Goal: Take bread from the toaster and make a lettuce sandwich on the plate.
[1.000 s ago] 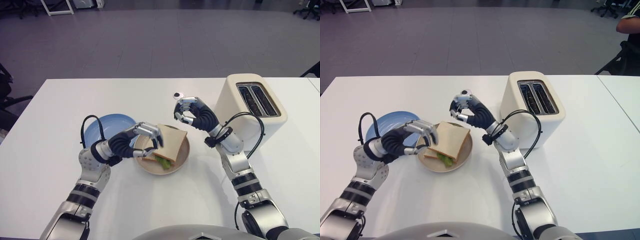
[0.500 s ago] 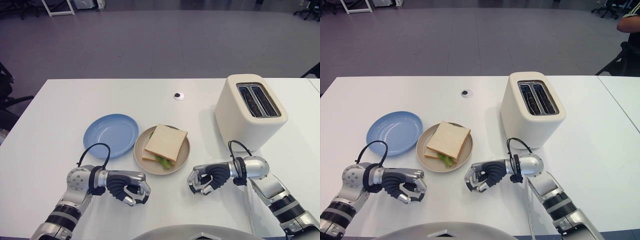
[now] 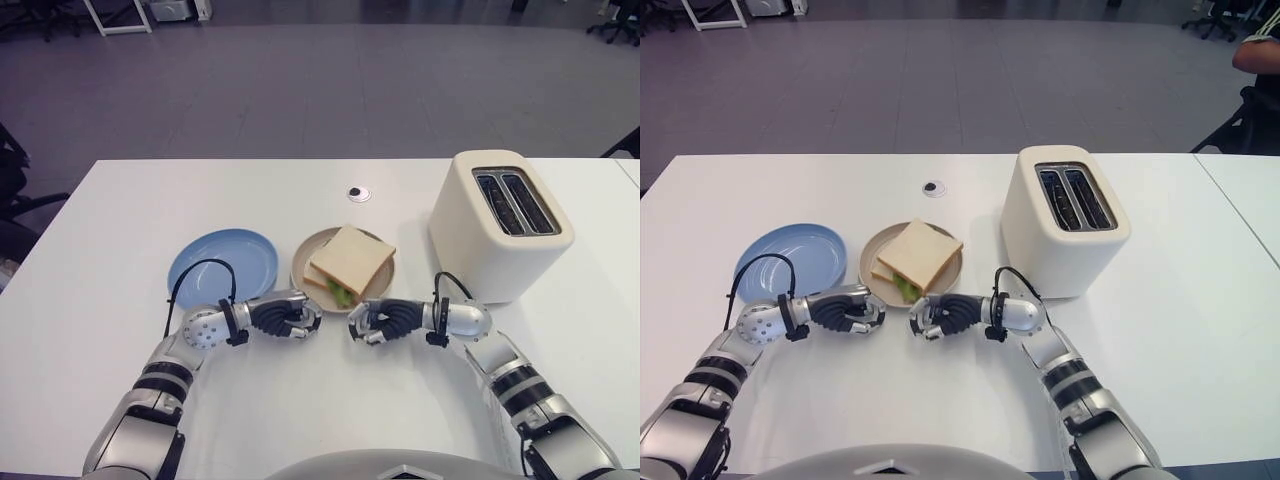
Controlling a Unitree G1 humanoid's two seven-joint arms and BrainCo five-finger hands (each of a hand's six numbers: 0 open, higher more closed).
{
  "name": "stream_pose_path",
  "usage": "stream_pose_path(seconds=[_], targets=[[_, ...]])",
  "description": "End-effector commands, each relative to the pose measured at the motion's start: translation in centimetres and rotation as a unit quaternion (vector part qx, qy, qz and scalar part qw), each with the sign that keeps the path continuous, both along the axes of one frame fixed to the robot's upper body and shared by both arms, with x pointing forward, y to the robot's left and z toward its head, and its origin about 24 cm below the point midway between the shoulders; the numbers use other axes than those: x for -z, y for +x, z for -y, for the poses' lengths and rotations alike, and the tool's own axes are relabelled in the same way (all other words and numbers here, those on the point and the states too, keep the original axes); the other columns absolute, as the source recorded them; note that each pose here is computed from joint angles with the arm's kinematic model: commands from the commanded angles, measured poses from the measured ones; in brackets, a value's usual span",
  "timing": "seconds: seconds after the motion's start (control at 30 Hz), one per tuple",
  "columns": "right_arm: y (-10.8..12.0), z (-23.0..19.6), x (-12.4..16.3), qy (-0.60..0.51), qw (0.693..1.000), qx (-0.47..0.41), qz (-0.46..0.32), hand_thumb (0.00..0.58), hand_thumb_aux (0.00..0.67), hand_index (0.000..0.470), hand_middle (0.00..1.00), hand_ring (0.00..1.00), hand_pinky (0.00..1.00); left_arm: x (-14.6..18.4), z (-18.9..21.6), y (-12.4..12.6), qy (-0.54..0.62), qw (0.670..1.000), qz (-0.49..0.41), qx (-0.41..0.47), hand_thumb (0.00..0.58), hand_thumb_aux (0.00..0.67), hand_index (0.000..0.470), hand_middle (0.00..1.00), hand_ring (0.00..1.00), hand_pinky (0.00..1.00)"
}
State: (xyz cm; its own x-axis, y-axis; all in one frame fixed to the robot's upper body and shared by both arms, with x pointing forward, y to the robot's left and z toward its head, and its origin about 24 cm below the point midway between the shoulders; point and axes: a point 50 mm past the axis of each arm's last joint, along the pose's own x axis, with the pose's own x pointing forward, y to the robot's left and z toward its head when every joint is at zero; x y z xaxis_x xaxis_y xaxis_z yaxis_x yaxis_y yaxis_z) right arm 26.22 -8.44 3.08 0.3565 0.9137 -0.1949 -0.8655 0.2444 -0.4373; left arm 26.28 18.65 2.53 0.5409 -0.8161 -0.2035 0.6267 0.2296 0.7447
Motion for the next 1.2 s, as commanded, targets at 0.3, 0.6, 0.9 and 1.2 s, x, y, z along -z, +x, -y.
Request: stream_pose_path(seconds=[0.3, 0.6, 0.9, 1.2], targets=[[4.3, -0.1, -4.4, 0.172, 0.97, 0.16, 0.065, 0.58, 0.67, 0.47, 0.91, 0.91, 0.91, -4.9, 0.2, 1.8, -0.224, 0.964, 0.123, -0.07, 0.0, 0.0, 0.0, 0.0, 0.0, 0.0], [4.3, 2.4, -11.4, 0.335, 0.902, 0.217, 0.163, 0.0, 0.0, 0.0, 0.0, 0.0, 0.0, -10.9, -1.9, 0.8, -0.433, 0.884, 0.167, -0.055, 0.0, 0.0, 0.0, 0.0, 0.0, 0.0], [3.4, 4.6, -14.6, 0.331, 0.836, 0.295, 0.323, 0.0, 0.0, 0.0, 0.0, 0.0, 0.0, -12.2, 0.0, 2.2, -0.483, 0.825, 0.258, -0.137, 0.0, 0.0, 0.0, 0.0, 0.0, 0.0], [3.8, 4.8, -14.1, 0.326, 0.819, 0.323, 0.344, 0.0, 0.0, 0.0, 0.0, 0.0, 0.0, -12.4, 2.2, 2.7, -0.488, 0.821, 0.262, -0.136, 0.0, 0.0, 0.0, 0.0, 0.0, 0.0]])
